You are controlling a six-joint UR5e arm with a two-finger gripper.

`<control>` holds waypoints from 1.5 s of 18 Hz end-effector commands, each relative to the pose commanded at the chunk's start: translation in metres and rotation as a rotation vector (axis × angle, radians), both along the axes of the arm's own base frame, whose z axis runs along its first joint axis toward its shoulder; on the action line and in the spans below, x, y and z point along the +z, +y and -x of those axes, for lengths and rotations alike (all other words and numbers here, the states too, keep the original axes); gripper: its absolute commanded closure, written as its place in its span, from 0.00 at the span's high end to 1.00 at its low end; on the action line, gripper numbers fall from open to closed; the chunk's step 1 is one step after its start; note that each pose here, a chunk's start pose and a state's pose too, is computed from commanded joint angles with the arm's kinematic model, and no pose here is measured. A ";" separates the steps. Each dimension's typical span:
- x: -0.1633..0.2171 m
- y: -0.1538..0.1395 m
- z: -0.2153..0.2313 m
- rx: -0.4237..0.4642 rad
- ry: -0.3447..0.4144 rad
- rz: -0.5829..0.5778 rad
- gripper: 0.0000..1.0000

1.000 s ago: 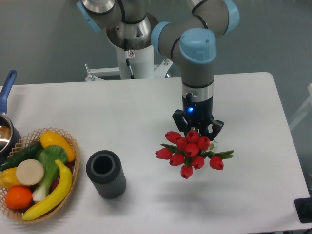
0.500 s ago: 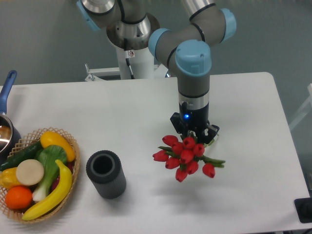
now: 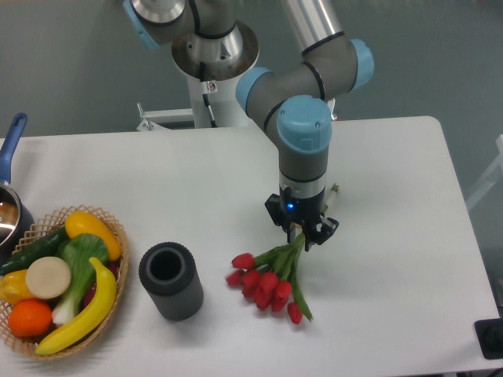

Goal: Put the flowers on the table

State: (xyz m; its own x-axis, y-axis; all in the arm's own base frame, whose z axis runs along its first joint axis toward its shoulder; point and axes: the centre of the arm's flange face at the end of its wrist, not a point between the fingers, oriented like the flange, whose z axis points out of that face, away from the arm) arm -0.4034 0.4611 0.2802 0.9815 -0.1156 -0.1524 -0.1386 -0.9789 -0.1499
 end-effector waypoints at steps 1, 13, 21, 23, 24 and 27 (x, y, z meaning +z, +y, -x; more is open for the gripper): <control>0.002 0.000 0.000 0.004 0.001 -0.004 0.47; 0.073 -0.049 0.035 -0.028 0.092 -0.101 1.00; 0.090 -0.096 0.054 -0.218 0.126 -0.028 1.00; 0.090 -0.097 0.055 -0.219 0.126 -0.028 1.00; 0.088 -0.096 0.054 -0.222 0.123 -0.027 1.00; 0.087 -0.095 0.052 -0.223 0.120 -0.026 1.00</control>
